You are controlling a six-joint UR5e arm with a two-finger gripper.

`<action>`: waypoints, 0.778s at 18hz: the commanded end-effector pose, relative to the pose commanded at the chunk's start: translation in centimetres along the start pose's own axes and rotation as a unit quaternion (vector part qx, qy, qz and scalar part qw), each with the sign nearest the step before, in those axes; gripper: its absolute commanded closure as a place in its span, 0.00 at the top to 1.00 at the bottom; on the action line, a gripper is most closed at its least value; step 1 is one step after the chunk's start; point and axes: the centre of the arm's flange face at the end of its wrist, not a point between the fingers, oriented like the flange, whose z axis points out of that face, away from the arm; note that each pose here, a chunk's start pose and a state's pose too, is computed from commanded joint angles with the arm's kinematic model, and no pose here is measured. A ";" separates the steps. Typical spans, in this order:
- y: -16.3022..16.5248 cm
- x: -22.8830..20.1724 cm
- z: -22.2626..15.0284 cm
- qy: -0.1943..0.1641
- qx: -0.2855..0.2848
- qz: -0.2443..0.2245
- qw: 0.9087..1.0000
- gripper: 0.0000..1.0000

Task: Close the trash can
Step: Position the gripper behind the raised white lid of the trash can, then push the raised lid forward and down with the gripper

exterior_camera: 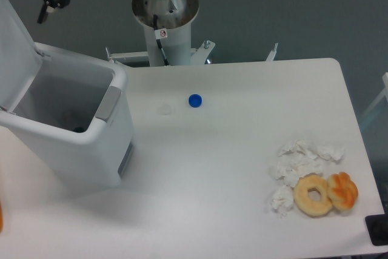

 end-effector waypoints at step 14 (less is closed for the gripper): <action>-0.6 -6.3 -0.9 -0.047 0.009 -0.055 0.997 1.00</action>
